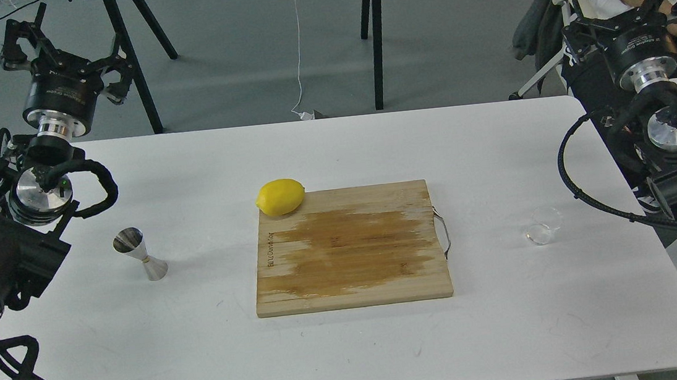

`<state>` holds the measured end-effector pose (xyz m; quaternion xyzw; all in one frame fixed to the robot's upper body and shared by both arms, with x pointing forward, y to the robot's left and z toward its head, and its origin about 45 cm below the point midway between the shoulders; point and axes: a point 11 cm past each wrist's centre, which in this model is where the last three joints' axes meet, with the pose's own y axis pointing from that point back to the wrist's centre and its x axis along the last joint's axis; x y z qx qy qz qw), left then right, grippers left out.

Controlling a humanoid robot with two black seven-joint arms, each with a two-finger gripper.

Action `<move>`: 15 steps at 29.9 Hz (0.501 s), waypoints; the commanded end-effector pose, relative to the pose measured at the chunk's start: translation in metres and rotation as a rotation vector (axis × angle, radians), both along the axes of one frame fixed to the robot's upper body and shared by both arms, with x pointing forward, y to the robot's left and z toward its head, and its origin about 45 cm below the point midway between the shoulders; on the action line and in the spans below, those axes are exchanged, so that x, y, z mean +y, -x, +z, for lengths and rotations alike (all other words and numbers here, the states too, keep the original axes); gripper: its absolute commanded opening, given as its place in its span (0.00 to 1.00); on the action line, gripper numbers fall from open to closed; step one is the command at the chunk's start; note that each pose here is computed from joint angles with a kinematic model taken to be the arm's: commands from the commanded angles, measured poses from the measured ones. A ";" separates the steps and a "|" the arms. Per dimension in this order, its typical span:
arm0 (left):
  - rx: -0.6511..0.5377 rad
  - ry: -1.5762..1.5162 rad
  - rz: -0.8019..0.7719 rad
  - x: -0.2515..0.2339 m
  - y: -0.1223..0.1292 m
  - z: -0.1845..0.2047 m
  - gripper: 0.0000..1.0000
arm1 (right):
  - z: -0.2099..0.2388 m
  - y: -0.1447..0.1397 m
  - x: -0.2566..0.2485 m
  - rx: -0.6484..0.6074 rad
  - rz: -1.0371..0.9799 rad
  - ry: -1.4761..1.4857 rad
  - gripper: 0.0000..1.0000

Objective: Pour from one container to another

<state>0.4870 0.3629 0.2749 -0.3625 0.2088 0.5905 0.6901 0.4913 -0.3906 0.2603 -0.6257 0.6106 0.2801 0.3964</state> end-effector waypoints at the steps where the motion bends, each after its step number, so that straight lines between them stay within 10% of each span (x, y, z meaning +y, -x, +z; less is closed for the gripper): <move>1: -0.004 -0.003 0.002 0.000 0.000 0.001 1.00 | 0.000 0.000 -0.001 0.000 -0.001 0.000 1.00; 15: -0.031 -0.294 -0.185 0.000 0.020 0.039 1.00 | -0.016 0.015 -0.026 0.037 -0.045 0.019 1.00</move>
